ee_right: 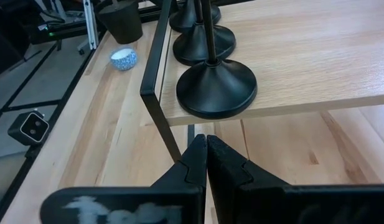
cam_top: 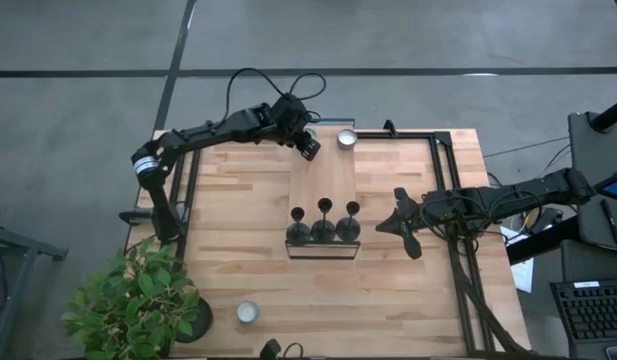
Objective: Pick & Place candle stick holders
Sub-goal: Put the red scented candle on the shelf, then put the blue scented candle on the shelf
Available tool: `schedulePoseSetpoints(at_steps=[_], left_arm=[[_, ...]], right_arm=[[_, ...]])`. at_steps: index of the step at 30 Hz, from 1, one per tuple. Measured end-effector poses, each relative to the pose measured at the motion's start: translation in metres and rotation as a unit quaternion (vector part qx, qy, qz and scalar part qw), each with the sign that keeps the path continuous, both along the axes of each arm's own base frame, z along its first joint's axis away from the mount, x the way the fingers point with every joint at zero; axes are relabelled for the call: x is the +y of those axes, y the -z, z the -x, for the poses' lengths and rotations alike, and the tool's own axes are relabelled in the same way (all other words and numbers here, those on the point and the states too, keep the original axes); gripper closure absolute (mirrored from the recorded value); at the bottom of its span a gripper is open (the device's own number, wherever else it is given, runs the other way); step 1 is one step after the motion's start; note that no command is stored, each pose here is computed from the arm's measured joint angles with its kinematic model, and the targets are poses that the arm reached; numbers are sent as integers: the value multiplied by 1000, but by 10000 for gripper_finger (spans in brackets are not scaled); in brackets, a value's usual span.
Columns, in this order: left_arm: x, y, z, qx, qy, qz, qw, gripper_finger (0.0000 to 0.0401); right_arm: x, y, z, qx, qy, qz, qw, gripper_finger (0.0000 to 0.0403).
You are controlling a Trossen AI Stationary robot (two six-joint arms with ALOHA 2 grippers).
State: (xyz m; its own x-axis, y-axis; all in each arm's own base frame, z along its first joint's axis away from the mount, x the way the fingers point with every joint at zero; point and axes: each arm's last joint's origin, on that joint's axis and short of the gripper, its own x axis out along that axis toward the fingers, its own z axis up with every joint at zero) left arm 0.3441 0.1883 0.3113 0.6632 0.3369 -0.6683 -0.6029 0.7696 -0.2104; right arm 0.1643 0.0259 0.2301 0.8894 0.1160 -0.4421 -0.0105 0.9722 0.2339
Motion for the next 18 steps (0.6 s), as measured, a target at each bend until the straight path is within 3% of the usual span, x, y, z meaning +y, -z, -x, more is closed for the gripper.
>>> schedulePoseSetpoints(at_steps=[9, 14, 18], left_arm=[[-8, -12, 7, 17, 6, 14, 1000, 326], [-30, -31, 29, 56, 19, 35, 998, 328], [-64, -41, 49, 97, 37, 59, 993, 329]], right_arm=[[0, 0, 0, 0, 0, 0, 1000, 394], [0, 0, 0, 2, 0, 1, 1000, 394], [0, 2, 0, 4, 0, 1, 1000, 394]])
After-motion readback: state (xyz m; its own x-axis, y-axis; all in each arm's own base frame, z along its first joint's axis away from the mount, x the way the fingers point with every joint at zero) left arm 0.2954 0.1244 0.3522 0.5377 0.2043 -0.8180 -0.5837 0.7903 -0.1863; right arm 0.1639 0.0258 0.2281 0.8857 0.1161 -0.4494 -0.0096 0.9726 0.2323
